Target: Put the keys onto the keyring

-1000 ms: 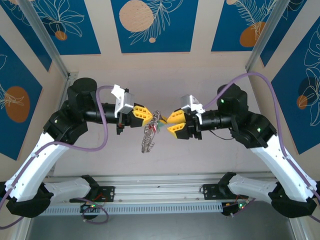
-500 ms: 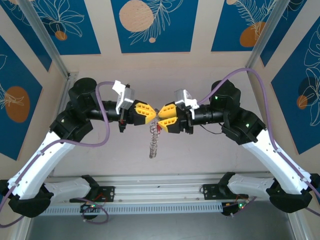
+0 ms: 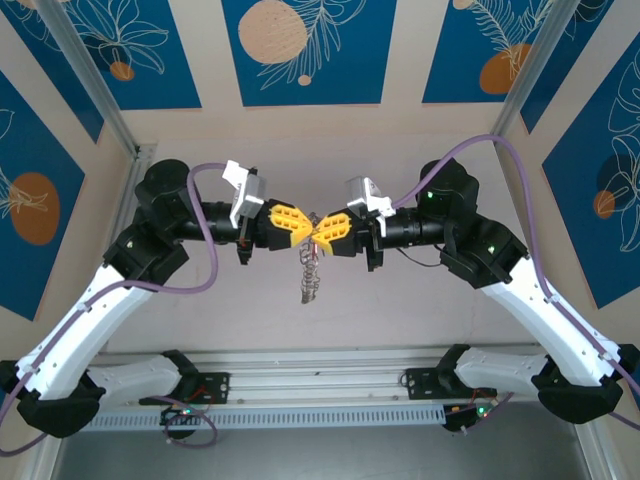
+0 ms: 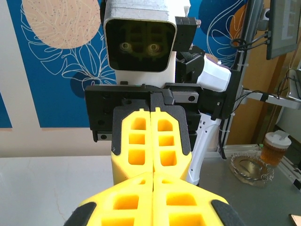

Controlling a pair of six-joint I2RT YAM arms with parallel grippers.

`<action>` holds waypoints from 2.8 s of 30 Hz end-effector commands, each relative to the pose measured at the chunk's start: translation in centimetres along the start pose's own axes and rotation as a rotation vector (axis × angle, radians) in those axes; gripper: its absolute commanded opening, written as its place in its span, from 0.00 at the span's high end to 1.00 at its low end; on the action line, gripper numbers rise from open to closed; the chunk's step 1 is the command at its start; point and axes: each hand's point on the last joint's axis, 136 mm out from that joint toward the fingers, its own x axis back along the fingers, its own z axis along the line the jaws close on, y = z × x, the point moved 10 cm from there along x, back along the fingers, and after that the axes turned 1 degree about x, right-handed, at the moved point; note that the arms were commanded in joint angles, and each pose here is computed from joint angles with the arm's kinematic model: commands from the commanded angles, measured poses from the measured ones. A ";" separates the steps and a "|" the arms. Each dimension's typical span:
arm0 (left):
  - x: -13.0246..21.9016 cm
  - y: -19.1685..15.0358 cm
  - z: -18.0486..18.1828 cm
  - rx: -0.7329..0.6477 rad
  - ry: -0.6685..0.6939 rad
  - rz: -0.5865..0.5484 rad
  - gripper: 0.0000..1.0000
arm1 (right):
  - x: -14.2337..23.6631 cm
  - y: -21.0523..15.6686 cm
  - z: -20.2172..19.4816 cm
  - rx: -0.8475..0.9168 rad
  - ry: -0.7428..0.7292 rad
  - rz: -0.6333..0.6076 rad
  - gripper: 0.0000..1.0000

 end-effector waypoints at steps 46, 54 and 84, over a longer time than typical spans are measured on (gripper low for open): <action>0.2 -0.8 0.8 -0.067 0.090 0.284 0.63 | -1.3 2.4 -0.6 0.037 -0.041 0.422 1.00; -0.2 -1.1 1.1 -0.052 0.065 0.274 0.77 | -1.4 2.5 -0.5 0.039 -0.022 0.409 1.00; 0.1 0.6 -0.1 -0.056 -0.017 0.155 1.00 | 2.2 1.2 1.1 -0.090 0.077 0.196 0.74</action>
